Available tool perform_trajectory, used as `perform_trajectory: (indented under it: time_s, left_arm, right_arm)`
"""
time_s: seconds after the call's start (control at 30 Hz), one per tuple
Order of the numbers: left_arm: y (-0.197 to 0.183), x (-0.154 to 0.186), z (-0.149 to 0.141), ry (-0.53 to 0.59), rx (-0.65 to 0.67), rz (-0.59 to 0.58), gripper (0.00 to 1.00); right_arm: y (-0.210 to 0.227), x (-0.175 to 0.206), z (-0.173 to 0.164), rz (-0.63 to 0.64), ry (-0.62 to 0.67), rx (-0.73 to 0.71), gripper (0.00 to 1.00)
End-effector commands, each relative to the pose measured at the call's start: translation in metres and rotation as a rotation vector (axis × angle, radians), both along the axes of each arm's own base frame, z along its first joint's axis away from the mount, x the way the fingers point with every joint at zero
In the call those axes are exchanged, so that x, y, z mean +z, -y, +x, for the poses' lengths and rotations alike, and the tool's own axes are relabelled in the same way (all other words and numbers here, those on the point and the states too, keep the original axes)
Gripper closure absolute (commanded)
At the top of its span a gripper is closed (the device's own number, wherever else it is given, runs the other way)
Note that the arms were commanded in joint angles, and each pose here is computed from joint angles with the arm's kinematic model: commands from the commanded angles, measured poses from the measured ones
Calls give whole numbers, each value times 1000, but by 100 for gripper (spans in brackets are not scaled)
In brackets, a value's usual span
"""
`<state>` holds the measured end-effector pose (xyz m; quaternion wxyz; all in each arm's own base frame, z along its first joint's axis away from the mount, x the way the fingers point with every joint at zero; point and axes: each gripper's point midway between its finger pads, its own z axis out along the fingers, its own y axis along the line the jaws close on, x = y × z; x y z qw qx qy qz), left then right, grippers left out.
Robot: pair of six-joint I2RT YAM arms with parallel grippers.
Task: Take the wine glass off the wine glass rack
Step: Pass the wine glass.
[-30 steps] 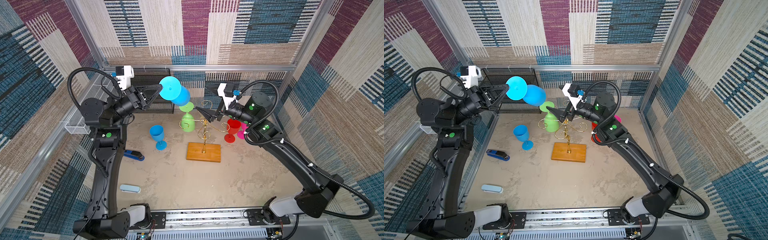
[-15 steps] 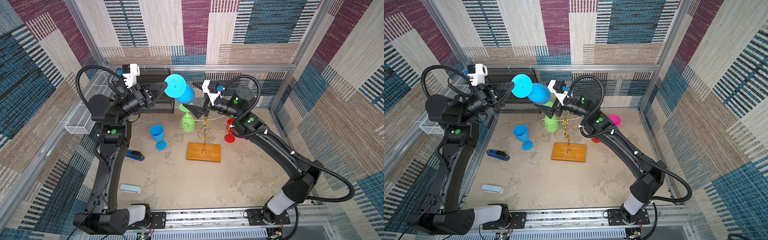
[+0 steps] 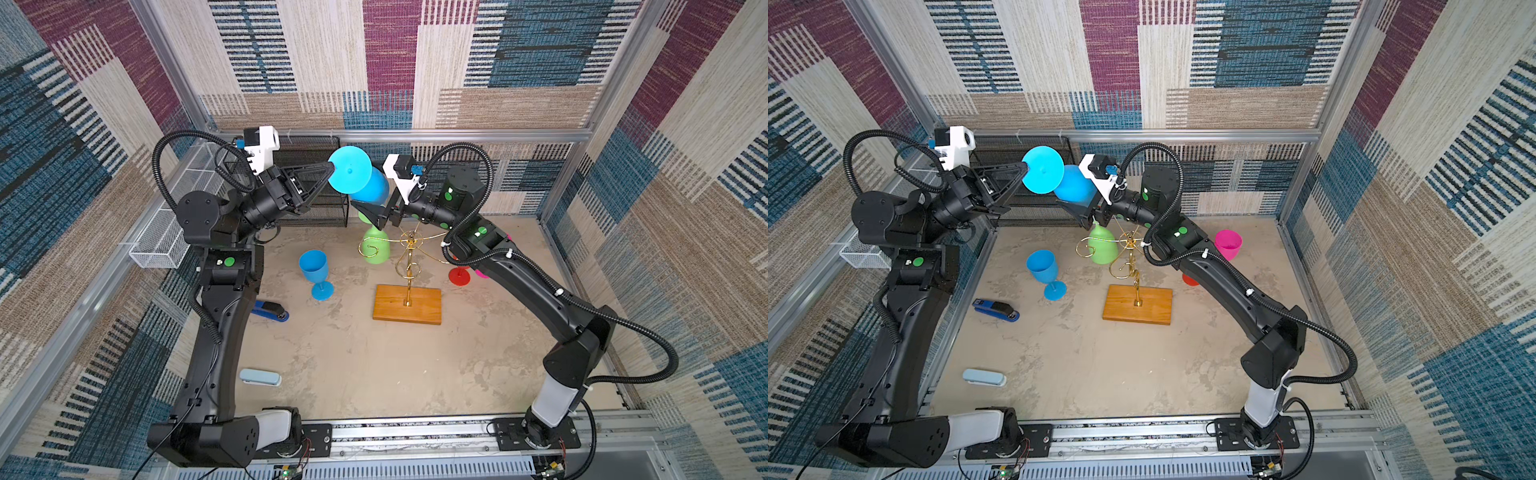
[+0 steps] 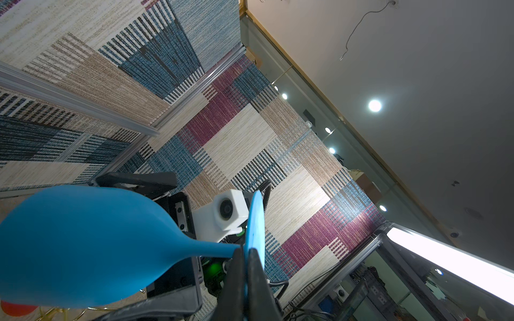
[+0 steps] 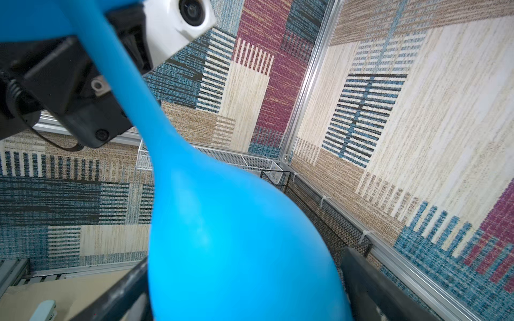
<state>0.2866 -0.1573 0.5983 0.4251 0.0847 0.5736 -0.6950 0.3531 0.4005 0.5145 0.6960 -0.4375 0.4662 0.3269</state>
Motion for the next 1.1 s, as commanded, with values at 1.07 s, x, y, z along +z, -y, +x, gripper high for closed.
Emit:
perform_trajectory:
  time_s: [1.07]
  left_arm:
    - [-7, 10, -8, 64, 78, -19, 80]
  right_arm:
    - [18, 14, -8, 45, -89, -71, 39]
